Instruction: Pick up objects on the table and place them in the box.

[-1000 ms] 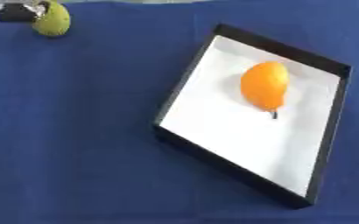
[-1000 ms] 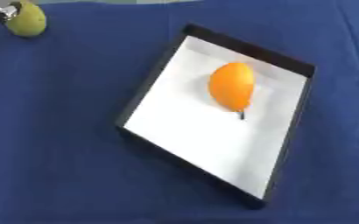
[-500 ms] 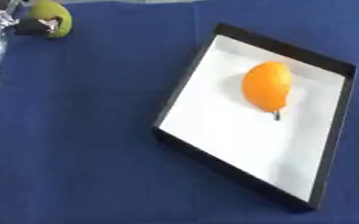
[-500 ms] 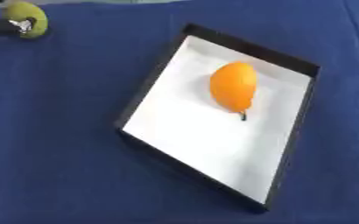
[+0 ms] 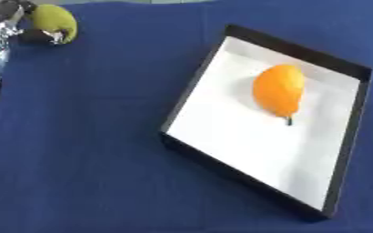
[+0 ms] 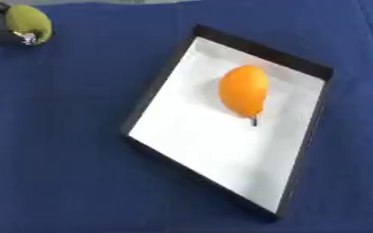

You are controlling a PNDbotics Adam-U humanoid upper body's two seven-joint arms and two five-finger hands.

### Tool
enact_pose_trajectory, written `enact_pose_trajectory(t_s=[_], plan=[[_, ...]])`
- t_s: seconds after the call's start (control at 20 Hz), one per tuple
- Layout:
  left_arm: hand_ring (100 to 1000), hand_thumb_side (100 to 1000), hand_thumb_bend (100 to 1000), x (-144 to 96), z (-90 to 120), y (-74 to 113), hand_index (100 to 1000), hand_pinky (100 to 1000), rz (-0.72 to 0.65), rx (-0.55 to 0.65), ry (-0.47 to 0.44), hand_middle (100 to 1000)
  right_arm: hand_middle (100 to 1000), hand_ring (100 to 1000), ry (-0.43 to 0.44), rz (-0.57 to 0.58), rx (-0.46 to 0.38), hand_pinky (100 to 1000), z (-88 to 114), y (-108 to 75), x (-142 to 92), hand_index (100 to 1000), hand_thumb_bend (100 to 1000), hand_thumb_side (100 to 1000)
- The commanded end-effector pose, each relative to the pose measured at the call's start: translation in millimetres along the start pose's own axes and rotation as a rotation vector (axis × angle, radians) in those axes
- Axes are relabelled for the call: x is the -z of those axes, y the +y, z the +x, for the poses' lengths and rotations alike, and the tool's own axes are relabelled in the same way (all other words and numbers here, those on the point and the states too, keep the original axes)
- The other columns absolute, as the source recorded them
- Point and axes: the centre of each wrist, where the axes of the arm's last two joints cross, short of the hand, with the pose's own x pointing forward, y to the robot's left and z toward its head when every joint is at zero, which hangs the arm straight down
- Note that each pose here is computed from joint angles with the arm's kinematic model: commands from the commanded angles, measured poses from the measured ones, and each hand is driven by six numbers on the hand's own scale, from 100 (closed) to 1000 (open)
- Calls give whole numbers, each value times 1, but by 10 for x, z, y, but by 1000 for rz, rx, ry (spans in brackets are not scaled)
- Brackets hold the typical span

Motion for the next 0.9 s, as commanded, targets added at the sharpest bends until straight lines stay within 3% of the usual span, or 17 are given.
enact_pose_trajectory(t_s=[0.05, 0.1, 0.15, 0.2, 0.25, 0.35, 0.7, 0.9], plan=[[857, 518, 354, -16, -120, 196, 891, 874, 11, 19, 30, 803, 824, 867, -13, -16, -26, 972, 58, -108, 13, 834, 100, 486], [834, 356, 270, -15, -109, 193, 824, 857, 6, 13, 24, 767, 824, 867, -10, -15, -25, 972, 51, -108, 9, 834, 100, 486], [834, 356, 270, -16, -99, 194, 824, 857, 5, 4, 17, 767, 824, 867, -7, -15, -25, 972, 44, -108, 4, 834, 100, 486], [791, 146, 193, -15, -86, 191, 725, 828, 4, -6, 7, 718, 824, 866, -4, -13, -24, 973, 35, -104, -1, 835, 100, 488], [786, 123, 186, -15, -74, 189, 715, 823, 3, -20, -4, 712, 824, 866, -1, -12, -24, 973, 25, -98, -6, 834, 100, 488], [725, 100, 100, -18, -40, 209, 612, 764, 20, -46, -32, 637, 824, 867, 3, -8, -21, 973, 13, -86, -11, 835, 100, 489], [630, 100, 100, -48, 161, 340, 459, 700, 158, -128, -142, 560, 824, 867, 21, 0, -9, 974, -46, -55, -46, 835, 100, 488], [600, 100, 100, -78, 271, 436, 427, 683, 207, -152, -208, 524, 825, 867, 36, 2, -4, 974, -93, -42, -80, 836, 100, 489]])
